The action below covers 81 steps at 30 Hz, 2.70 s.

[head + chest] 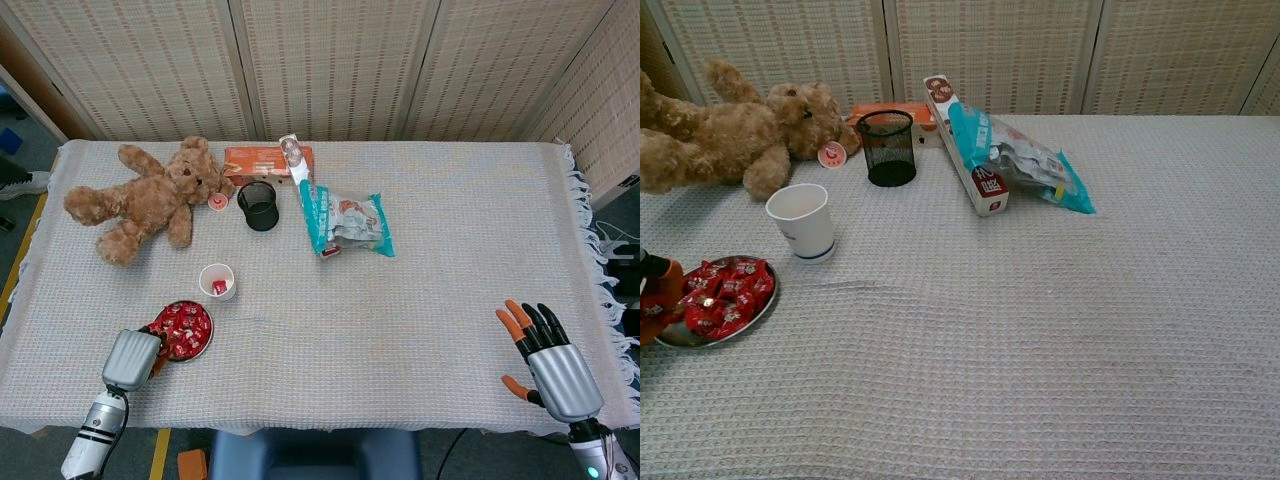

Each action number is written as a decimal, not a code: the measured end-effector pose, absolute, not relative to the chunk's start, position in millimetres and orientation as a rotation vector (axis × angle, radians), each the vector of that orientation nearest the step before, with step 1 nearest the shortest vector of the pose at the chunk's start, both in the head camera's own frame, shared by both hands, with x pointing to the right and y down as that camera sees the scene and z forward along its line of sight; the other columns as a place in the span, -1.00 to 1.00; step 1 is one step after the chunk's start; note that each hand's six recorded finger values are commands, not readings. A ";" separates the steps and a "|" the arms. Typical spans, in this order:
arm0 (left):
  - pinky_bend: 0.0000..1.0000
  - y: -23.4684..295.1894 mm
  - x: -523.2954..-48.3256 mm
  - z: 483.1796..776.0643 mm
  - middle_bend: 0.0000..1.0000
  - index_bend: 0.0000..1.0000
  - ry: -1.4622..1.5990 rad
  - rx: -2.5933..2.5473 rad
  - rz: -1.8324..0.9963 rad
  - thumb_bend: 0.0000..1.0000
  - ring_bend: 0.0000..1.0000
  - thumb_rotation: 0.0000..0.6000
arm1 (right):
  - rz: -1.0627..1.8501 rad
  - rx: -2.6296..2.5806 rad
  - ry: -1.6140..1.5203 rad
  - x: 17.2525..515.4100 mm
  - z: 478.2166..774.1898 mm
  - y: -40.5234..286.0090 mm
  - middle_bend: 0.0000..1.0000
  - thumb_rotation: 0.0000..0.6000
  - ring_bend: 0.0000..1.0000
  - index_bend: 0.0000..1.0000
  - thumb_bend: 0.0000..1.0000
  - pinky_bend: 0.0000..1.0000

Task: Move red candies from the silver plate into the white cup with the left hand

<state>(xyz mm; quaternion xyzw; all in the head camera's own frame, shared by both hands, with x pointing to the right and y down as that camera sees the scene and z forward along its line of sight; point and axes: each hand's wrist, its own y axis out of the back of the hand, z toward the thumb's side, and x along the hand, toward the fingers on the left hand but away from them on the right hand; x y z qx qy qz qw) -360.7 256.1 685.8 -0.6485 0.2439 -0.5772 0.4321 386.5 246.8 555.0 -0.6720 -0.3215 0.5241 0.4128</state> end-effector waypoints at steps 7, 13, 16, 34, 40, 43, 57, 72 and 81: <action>0.98 241.9 -355.4 675.6 0.24 0.22 0.656 -1.643 -1.410 -0.17 0.16 1.00 | 1.323 -1.690 -0.809 386.8 556.0 246.0 -1.00 1.00 -1.00 -1.00 -0.86 -1.00; 0.98 218.8 -346.9 667.2 0.24 0.22 0.710 -1.664 -1.376 -0.17 0.16 1.00 | 1.331 -1.686 -0.811 387.9 557.1 244.7 -1.00 1.00 -1.00 -1.00 -0.86 -1.00; 0.98 200.5 -337.3 661.2 0.24 0.22 0.734 -1.663 -1.343 -0.17 0.16 1.00 | 1.338 -1.683 -0.812 388.4 558.3 243.7 -1.00 1.00 -1.00 -1.00 -0.86 -1.00; 0.98 116.1 -269.1 679.0 0.21 0.20 0.630 -1.577 -1.292 -0.17 0.16 1.00 | 1.381 -1.669 -0.821 394.1 563.8 237.6 -1.00 1.00 -1.00 -1.00 -0.87 -1.00; 0.90 115.9 -260.2 688.7 0.06 0.02 0.603 -1.573 -1.291 -0.18 0.06 1.00 | 1.388 -1.662 -0.828 395.6 563.9 236.3 -1.00 1.00 -1.00 -1.00 -0.86 -1.00; 0.87 117.4 -256.2 689.3 -0.01 -0.09 0.598 -1.576 -1.283 -0.18 -0.02 1.00 | 1.388 -1.662 -0.828 395.5 564.0 236.4 -1.00 1.00 -1.00 -1.00 -0.86 -1.00; 0.70 124.4 -255.5 686.2 -0.22 -0.34 0.548 -1.554 -1.295 -0.18 -0.26 1.00 | 1.381 -1.664 -0.831 395.8 561.8 237.0 -1.00 1.00 -1.00 -1.00 -0.86 -1.00; 0.74 220.0 -320.1 644.8 -0.33 -0.59 0.642 -1.677 -1.302 -0.22 -0.29 1.00 | 1.334 -1.678 -0.829 390.8 554.4 242.9 -1.00 1.00 -1.00 -1.00 -0.86 -1.00; 0.75 274.6 -383.0 653.2 -0.35 -0.54 0.671 -1.614 -1.475 -0.24 -0.31 1.00 | 1.320 -1.696 -0.800 384.8 556.1 247.7 -1.00 1.00 -1.00 -1.00 -0.87 -1.00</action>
